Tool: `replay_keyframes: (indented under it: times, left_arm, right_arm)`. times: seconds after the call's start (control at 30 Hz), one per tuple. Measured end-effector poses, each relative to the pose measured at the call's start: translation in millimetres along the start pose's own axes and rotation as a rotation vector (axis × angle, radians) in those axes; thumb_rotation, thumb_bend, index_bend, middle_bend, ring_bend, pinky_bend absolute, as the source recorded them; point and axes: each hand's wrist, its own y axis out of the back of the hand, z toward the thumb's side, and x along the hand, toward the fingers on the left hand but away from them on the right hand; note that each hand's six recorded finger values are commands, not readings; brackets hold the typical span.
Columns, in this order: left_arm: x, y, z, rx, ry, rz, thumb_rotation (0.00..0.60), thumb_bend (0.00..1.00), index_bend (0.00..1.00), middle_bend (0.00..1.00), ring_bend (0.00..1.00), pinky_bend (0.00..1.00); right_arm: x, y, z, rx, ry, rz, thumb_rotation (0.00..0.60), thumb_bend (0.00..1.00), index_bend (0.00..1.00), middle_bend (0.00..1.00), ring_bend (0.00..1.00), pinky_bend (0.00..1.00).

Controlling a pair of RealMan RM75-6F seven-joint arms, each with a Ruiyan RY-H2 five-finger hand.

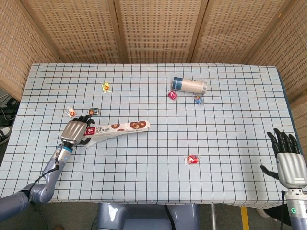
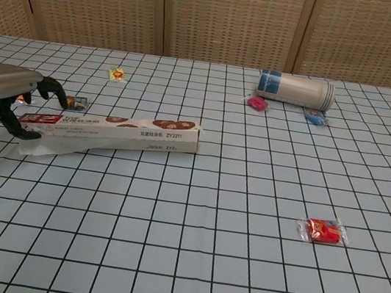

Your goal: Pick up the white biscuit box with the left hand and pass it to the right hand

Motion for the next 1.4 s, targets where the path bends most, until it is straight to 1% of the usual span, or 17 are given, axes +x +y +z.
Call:
replay_keyframes:
  times: [0.23,0.37,0.5,0.57,0.6,0.7,0.73,0.83,0.97,1.13,1.27,1.4]
  left_arm:
    - [7,-12,4,-0.009,0.01,-0.029,0.6,0.28,0.3,0.19,0.22,0.31]
    - [8,-18,6,-0.015,0.01,-0.04,0.6,0.29,0.34,0.23,0.27,0.34]
    - [10,-21,9,-0.026,0.01,-0.044,0.6,0.29,0.42,0.3,0.33,0.44]
    - [11,-21,10,-0.034,0.009,-0.037,0.6,0.29,0.46,0.33,0.35,0.47]
    - [11,-21,10,-0.036,0.008,-0.036,0.6,0.31,0.49,0.36,0.38,0.49]
    - [12,-21,12,-0.034,0.005,-0.028,0.6,0.4,0.63,0.49,0.47,0.56]
    - [12,-19,12,-0.035,0.004,-0.014,0.6,0.42,0.67,0.52,0.49,0.58]
    - [12,-10,13,-0.049,-0.003,0.039,0.6,0.45,0.72,0.56,0.53,0.6]
    - [9,3,14,-0.077,-0.03,0.102,0.6,0.47,0.74,0.58,0.54,0.61]
    - [4,22,17,-0.099,-0.068,0.139,0.6,0.49,0.75,0.58,0.54,0.62]
    - [4,42,31,-0.102,-0.116,0.164,0.6,0.49,0.75,0.58,0.54,0.62]
    - [8,62,56,-0.114,-0.169,0.178,0.6,0.48,0.75,0.58,0.54,0.62]
  right_arm:
    - [0,0,-1,-0.006,-0.004,-0.001,0.6,0.0,0.0,0.0,0.0,0.0]
    - [0,0,-2,-0.009,-0.005,0.001,0.6,0.0,0.0,0.0,0.0,0.0]
    - [0,0,-2,-0.012,-0.007,0.002,0.6,0.0,0.0,0.0,0.0,0.0]
    - [0,-1,-3,-0.014,-0.008,0.004,0.6,0.0,0.0,0.0,0.0,0.0]
    - [0,-1,-3,-0.014,-0.009,0.005,0.6,0.0,0.0,0.0,0.0,0.0]
    - [0,-1,-3,-0.016,-0.009,0.005,0.6,0.0,0.0,0.0,0.0,0.0]
    - [0,-1,-3,-0.016,-0.009,0.004,0.6,0.0,0.0,0.0,0.0,0.0]
    - [0,-1,-4,-0.015,-0.01,0.006,0.6,0.0,0.0,0.0,0.0,0.0]
    - [0,-3,-2,-0.009,-0.007,0.01,0.6,0.0,0.0,0.0,0.0,0.0]
    - [-1,-3,7,-0.001,0.017,0.016,0.6,0.0,0.0,0.0,0.0,0.0]
    - [-9,2,22,0.004,0.064,0.024,0.6,0.0,0.0,0.0,0.0,0.0]
    - [-24,10,46,-0.005,0.135,0.054,0.6,0.0,0.0,0.0,0.0,0.0]
